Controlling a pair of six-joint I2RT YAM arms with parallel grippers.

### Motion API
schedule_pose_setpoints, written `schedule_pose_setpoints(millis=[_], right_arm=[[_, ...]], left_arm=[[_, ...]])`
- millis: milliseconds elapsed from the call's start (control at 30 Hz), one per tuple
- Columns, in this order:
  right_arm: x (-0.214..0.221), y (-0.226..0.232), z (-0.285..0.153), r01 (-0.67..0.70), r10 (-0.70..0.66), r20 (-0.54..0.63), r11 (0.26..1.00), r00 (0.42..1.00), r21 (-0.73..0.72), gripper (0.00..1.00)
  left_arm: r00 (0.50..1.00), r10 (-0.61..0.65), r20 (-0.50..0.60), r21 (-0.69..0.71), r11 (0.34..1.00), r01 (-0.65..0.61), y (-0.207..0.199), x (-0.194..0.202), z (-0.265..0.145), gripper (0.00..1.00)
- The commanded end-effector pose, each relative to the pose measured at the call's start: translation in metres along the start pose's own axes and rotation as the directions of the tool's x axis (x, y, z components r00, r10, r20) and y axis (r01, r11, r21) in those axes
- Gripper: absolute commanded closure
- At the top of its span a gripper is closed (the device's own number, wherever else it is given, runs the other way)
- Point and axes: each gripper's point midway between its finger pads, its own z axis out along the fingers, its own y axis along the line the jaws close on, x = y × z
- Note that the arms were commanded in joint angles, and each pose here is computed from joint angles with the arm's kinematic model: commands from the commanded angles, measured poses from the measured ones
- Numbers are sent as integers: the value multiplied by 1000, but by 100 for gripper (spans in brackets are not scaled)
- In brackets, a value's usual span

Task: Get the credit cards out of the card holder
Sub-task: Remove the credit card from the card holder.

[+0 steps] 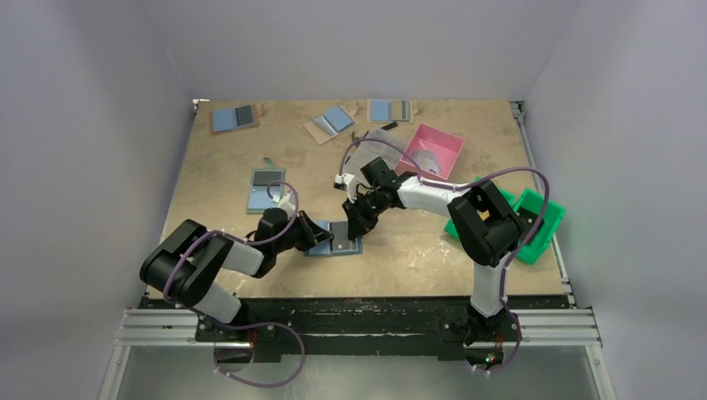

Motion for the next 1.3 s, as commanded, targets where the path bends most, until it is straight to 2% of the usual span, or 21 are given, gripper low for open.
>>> schedule_pose_setpoints(millis=[0, 133, 333, 533, 867, 933, 1067, 1267], right_arm=[[28, -43, 15, -5, 22, -89, 984, 996, 178, 82], [31, -45, 15, -6, 25, -101, 984, 995, 178, 76], [38, -41, 17, -9, 29, -129, 988, 991, 154, 75], [24, -18, 12, 7, -3, -90, 999, 996, 42, 63], [27, -16, 14, 5, -2, -95, 1000, 995, 26, 62], [28, -17, 14, 2, 1, -99, 1000, 995, 27, 62], [30, -17, 15, -1, 4, -103, 1000, 995, 29, 62], [33, -21, 18, -10, 14, -114, 999, 993, 40, 70]], left_arm=[[1000, -2, -16, -10, 1000, 2, 14, 8, -14, 100], [1000, -13, -12, 11, 1000, 13, 15, 9, -22, 100], [1000, -21, -11, 32, 999, 21, 15, 8, -30, 100], [999, -37, -11, 45, 998, 38, 16, 11, -33, 100], [998, -68, 0, 45, 997, 68, 16, 11, -36, 100], [997, -76, 0, 58, 995, 76, 14, 11, -35, 86], [995, -95, 0, 63, 993, 95, 13, 11, -34, 72], [991, -130, 4, 75, 989, 130, 12, 11, -34, 66]])
